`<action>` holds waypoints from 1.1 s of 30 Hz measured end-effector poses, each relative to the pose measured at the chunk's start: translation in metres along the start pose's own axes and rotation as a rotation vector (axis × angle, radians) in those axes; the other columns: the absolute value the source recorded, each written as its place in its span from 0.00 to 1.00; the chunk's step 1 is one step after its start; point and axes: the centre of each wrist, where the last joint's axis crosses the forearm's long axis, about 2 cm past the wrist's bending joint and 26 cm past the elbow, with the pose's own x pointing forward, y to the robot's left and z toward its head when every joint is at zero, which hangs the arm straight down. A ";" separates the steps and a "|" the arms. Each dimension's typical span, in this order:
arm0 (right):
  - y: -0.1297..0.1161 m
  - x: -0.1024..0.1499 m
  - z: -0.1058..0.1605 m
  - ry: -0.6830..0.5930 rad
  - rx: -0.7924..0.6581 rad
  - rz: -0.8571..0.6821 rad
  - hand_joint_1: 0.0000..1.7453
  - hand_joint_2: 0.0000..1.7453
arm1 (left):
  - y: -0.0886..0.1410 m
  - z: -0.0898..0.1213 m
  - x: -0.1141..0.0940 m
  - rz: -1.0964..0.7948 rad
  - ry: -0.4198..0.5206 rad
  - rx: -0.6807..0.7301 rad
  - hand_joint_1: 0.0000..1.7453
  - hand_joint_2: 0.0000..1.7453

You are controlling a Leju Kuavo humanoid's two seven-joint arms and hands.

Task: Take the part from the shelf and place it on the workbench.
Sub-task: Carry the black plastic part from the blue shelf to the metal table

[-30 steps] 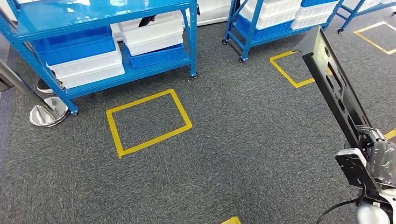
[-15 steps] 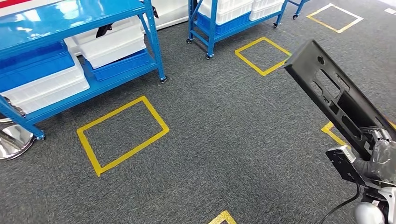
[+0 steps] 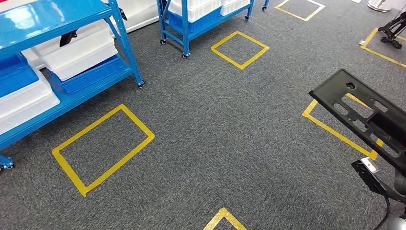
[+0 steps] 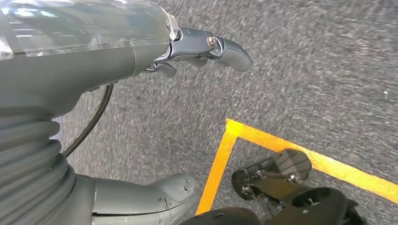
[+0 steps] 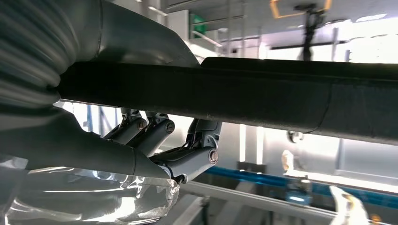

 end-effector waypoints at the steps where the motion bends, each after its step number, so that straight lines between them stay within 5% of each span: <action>1: 0.000 -0.003 -0.002 0.004 -0.003 0.007 1.00 1.00 | 0.000 0.000 0.001 0.000 -0.001 0.001 0.00 1.00; 11: 0.004 -0.026 -0.007 0.033 0.022 0.136 1.00 1.00 | 0.002 -0.001 0.002 -0.004 0.010 0.012 0.00 1.00; 20: 0.002 -0.069 -0.018 0.124 0.052 0.227 1.00 1.00 | 0.007 -0.002 0.002 -0.013 0.011 0.026 0.00 1.00; 27: -0.004 -0.128 -0.017 0.259 0.085 0.308 1.00 1.00 | 0.006 -0.001 -0.001 -0.010 0.032 0.031 0.00 1.00; 33: 0.000 -0.146 -0.010 0.325 0.105 0.329 1.00 1.00 | 0.007 -0.001 0.000 -0.011 0.035 0.034 0.00 1.00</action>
